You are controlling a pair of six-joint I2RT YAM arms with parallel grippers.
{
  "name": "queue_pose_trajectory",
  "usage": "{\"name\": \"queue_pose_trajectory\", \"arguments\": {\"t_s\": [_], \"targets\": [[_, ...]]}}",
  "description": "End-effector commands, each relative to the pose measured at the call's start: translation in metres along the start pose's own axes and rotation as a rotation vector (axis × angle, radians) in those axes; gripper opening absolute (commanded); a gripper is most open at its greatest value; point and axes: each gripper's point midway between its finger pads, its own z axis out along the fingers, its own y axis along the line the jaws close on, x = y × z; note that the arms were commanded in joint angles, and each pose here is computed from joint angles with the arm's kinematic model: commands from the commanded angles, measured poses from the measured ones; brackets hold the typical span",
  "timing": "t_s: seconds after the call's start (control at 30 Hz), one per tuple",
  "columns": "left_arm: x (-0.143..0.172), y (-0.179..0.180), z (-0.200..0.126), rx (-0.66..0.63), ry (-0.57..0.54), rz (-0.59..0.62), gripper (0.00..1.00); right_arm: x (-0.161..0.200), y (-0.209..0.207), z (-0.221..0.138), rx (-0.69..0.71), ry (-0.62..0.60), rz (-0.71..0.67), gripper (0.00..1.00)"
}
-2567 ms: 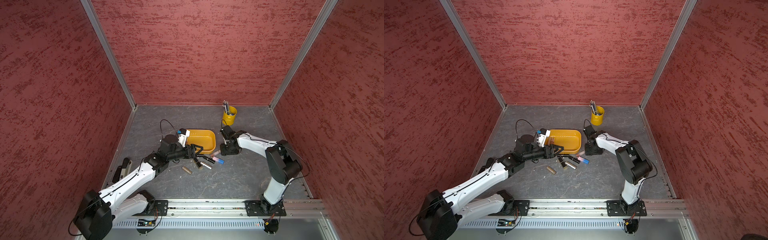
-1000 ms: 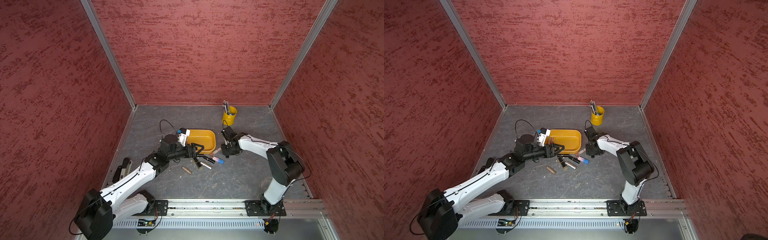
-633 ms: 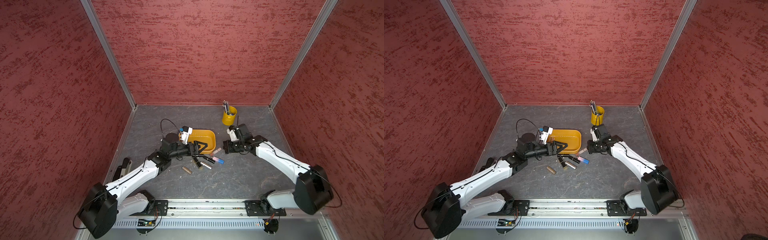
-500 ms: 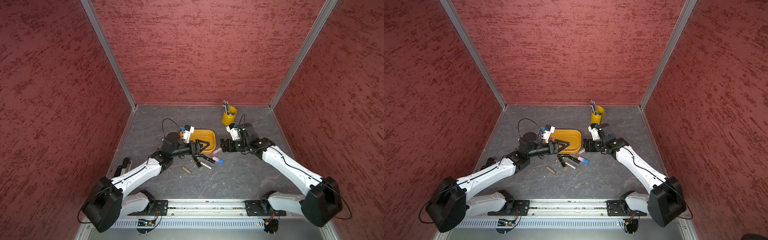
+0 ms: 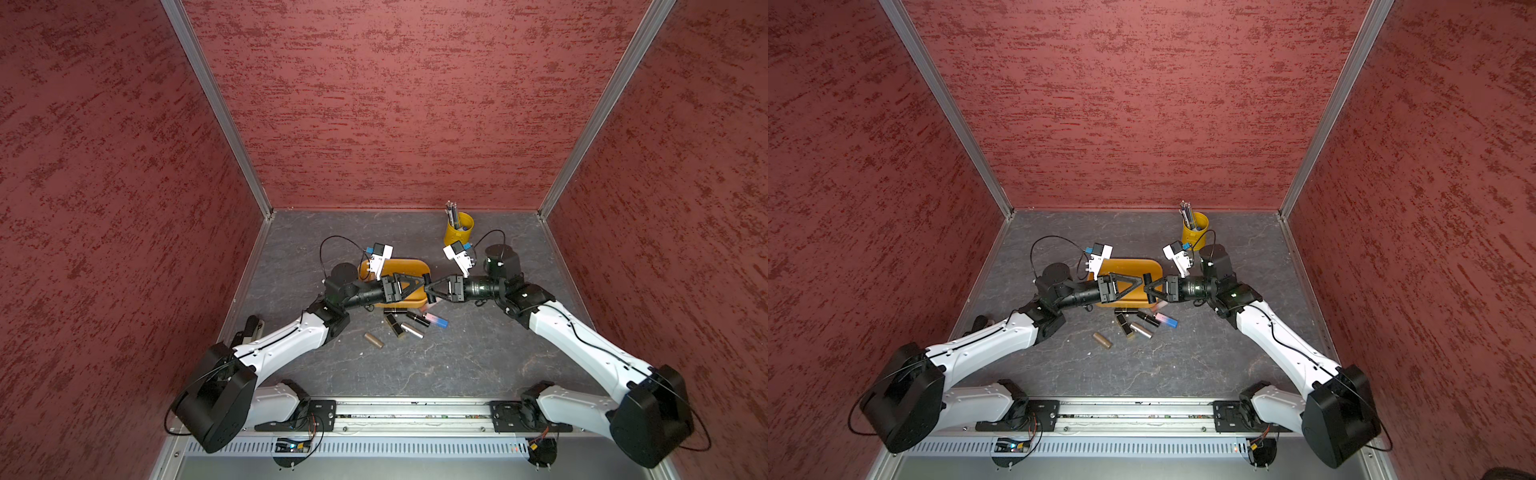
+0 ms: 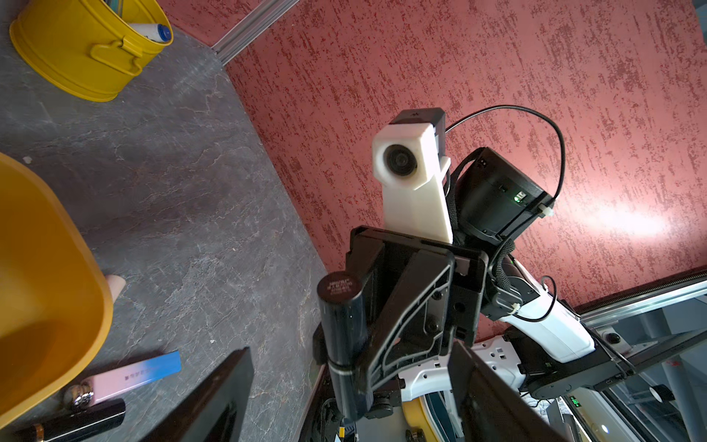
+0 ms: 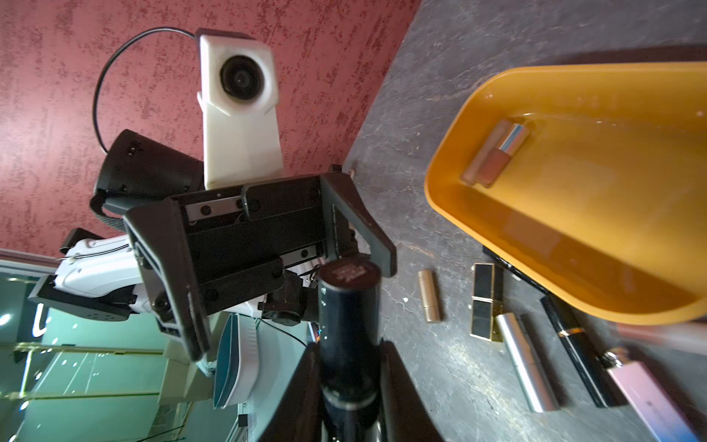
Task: Put the lipstick into the storage box
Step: Pick up the lipstick at the center of the board.
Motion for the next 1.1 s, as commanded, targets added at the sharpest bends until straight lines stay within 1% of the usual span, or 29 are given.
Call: {"name": "queue_pose_trajectory", "arguments": {"t_s": [0.0,0.17,0.47,0.63,0.73,0.93,1.0,1.07], "targets": [[-0.007,-0.020,0.000,0.054,-0.006,0.042,0.84,-0.004,0.026,0.000,-0.111,0.000,-0.042,0.21],[-0.009,-0.021,0.004,0.059,-0.002,0.038,0.80,0.002,0.029,0.006,-0.131,0.024,-0.042,0.21],[-0.008,-0.023,0.007,0.059,0.007,0.036,0.68,0.005,0.028,0.012,-0.127,0.032,-0.040,0.21],[-0.007,-0.022,0.007,0.053,0.009,0.036,0.56,0.006,0.028,0.013,-0.127,0.033,-0.041,0.21],[-0.007,-0.022,0.007,0.052,0.009,0.036,0.53,0.007,0.029,0.013,-0.129,0.036,-0.040,0.21],[-0.007,-0.021,0.007,0.051,0.009,0.033,0.40,0.007,0.028,0.013,-0.126,0.036,-0.042,0.21],[-0.006,-0.020,0.007,0.049,0.012,0.030,0.34,0.008,0.027,0.014,-0.125,0.039,-0.042,0.21],[-0.007,-0.020,0.007,0.047,0.011,0.029,0.29,0.009,0.028,0.014,-0.127,0.041,-0.042,0.21]]}}
